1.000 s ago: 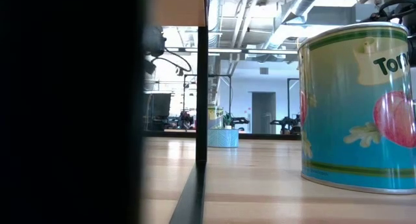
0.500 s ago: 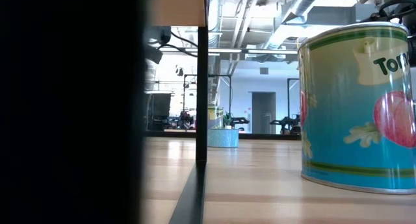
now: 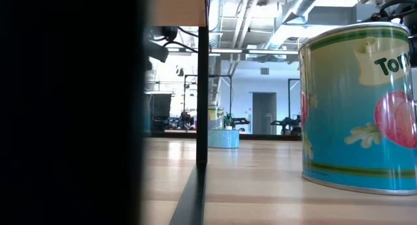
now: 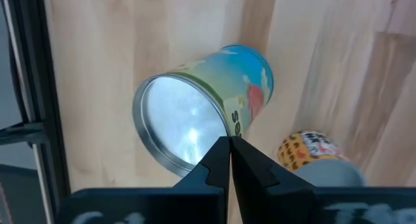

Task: Pick and place cans onto a shelf
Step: Put the canned tomatoes on the shelf

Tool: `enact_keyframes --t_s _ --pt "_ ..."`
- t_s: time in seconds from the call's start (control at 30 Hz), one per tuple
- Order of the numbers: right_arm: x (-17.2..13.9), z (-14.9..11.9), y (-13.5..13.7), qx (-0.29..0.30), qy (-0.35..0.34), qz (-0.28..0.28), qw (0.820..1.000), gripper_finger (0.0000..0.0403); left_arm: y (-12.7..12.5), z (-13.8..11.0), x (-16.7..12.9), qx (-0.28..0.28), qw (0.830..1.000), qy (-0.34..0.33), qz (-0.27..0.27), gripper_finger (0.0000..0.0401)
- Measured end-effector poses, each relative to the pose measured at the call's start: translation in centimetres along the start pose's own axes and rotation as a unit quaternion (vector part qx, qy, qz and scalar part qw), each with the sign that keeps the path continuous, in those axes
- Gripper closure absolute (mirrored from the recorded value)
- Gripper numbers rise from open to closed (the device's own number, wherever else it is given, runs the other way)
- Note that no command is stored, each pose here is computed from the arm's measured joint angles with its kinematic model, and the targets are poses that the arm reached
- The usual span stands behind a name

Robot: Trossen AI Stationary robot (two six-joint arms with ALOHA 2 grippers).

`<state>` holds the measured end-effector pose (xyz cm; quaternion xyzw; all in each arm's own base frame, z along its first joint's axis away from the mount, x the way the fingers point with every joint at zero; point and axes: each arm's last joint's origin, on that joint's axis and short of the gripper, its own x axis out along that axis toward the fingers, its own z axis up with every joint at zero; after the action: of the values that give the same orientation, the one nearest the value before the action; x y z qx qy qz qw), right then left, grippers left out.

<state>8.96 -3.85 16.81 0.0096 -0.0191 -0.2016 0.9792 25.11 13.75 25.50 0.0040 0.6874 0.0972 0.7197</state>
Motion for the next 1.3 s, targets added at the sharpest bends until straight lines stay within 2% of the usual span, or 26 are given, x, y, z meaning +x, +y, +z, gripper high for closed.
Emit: enact_keyframes --t_s 0.77,1.3 --pt "0.0 0.0 0.0 0.0 0.0 0.0 1.0 0.0354 -4.1 1.3 -0.5 0.01 1.0 -0.016 -0.018 0.0401" --pt "0.0 0.0 0.0 0.0 0.0 0.0 1.0 0.0354 -5.2 2.0 -0.5 0.015 0.998 -0.046 -0.036 0.0393"
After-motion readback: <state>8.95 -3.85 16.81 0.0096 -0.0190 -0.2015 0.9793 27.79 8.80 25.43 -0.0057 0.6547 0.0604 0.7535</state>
